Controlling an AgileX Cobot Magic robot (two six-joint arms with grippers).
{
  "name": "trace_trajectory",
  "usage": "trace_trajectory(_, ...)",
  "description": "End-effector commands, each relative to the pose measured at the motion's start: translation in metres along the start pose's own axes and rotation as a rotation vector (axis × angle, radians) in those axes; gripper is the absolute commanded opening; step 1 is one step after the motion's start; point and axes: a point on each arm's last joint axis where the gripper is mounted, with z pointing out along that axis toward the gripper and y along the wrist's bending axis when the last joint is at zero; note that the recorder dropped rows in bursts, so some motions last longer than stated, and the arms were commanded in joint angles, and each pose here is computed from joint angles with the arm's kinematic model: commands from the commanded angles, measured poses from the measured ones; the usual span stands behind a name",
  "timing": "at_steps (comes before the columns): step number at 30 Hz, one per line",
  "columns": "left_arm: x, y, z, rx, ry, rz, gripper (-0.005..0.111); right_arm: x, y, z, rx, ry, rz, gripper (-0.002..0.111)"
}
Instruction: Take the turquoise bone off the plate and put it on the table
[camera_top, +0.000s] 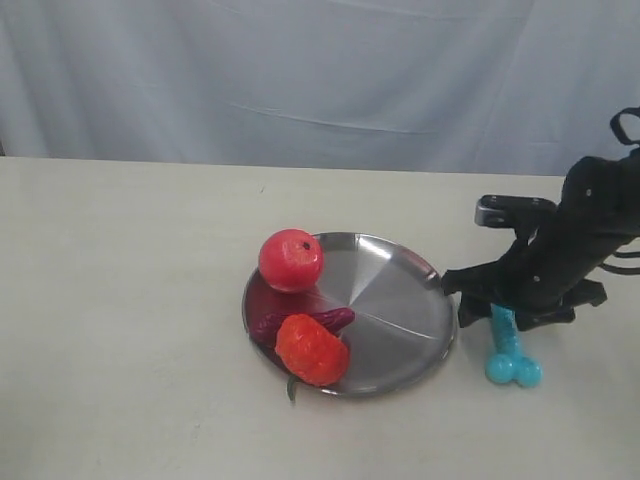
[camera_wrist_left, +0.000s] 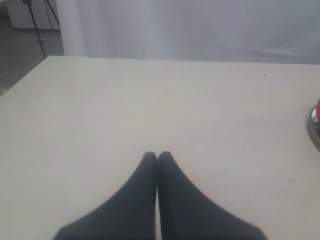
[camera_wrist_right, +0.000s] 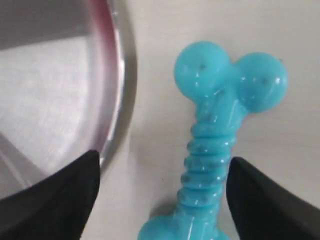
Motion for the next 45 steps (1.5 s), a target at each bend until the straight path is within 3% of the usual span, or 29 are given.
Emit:
trace_trajectory(1,0.0,0.0,0.0,-0.002,-0.004,-0.012,0.0,-0.009,0.005,-0.058,-0.012,-0.11,-0.038,0.06)
trace_trajectory(6,0.0,0.0,0.0,-0.002,-0.004,-0.012,0.0,-0.015,0.011,-0.137,-0.025,-0.282,-0.069,0.036)
trace_trajectory(12,0.0,0.0,0.0,-0.002,-0.004,-0.012,0.0,0.007,0.011,-0.225,-0.001,-0.535,-0.112,0.0)
trace_trajectory(21,0.0,0.0,0.0,-0.002,-0.004,-0.012,0.0,0.076,0.006,-0.312,0.008,-0.913,-0.155,0.0)
trace_trajectory(22,0.0,0.0,0.0,-0.002,-0.004,-0.012,0.0,0.095,0.004,-0.32,0.008,-0.97,-0.164,0.0)
trace_trajectory(28,0.0,0.0,0.0,-0.002,-0.004,-0.012,0.0,0.173,-0.003,-0.337,-0.104,-1.241,-0.09,0.0)
trace_trajectory(34,0.0,0.0,0.0,-0.005,-0.004,-0.005,0.0,0.231,-0.01,-0.338,-0.192,-1.366,-0.021,0.0)
trace_trajectory(45,0.0,0.0,0.0,-0.005,-0.004,-0.005,0.0,0.284,-0.016,-0.355,-0.228,-1.568,-0.034,0.0)
